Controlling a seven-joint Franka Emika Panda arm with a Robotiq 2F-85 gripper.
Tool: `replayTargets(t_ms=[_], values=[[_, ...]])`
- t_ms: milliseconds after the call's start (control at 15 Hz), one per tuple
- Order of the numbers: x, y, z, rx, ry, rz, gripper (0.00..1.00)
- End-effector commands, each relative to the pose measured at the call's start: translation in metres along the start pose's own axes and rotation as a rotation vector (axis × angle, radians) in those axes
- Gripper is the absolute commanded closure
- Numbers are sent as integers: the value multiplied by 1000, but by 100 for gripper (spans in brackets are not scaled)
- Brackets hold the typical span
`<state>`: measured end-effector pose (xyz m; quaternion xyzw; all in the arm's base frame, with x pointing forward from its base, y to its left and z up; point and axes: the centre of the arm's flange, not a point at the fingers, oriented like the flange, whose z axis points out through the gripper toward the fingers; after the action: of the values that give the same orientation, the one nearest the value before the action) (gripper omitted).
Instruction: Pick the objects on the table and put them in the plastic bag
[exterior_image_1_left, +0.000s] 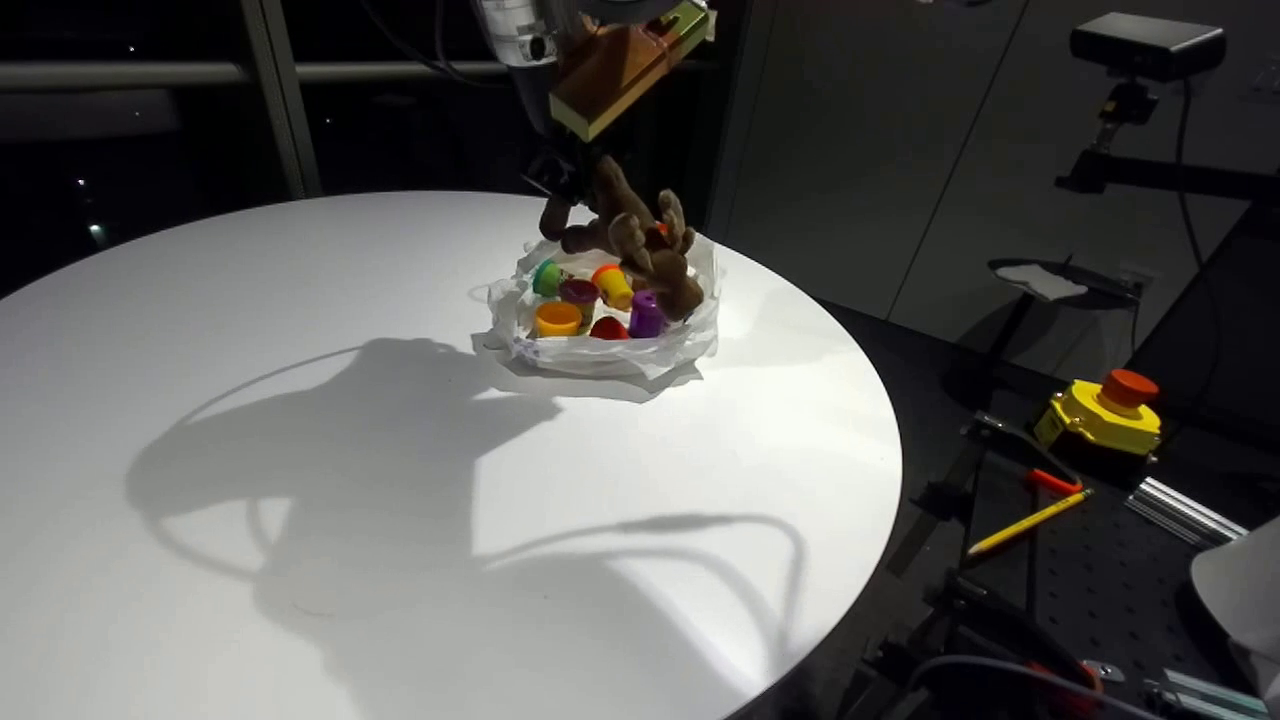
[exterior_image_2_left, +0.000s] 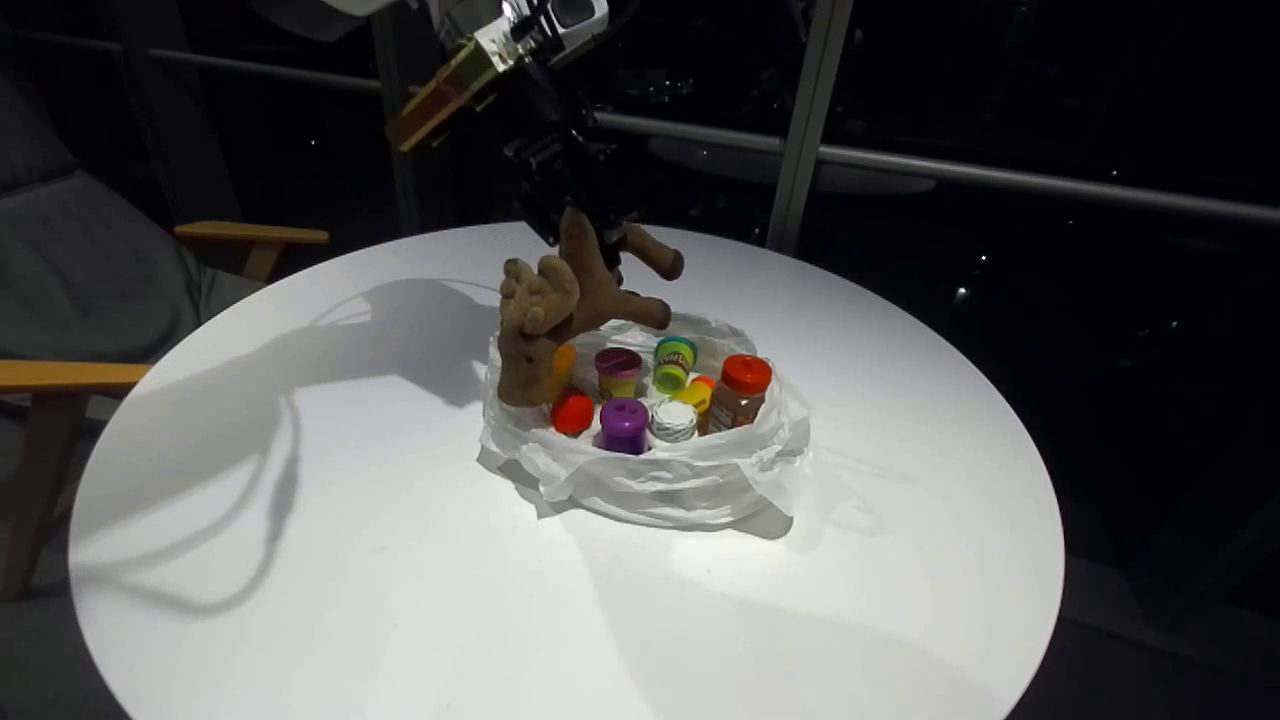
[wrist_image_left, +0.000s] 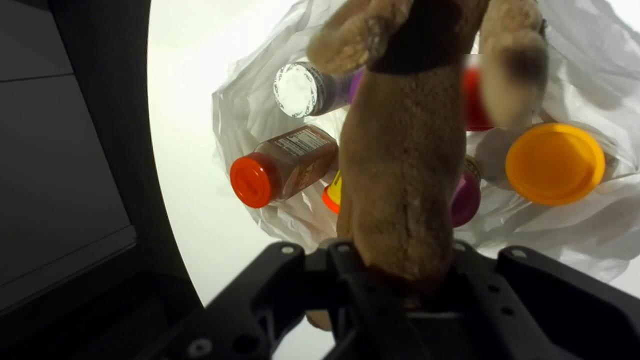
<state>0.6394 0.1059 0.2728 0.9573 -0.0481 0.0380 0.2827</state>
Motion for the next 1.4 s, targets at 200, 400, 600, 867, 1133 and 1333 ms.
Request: replayTargets(t_ms=[200, 400, 600, 867, 1133, 1333], values=[[20, -16, 32, -172, 29, 46, 85], [20, -26, 41, -198, 26, 38, 85], [22, -43, 48, -165, 14, 21, 78], [23, -48, 46, -146, 15, 40, 38], [22, -34, 40, -145, 14, 89, 8], [21, -21, 42, -155, 0, 130, 0]])
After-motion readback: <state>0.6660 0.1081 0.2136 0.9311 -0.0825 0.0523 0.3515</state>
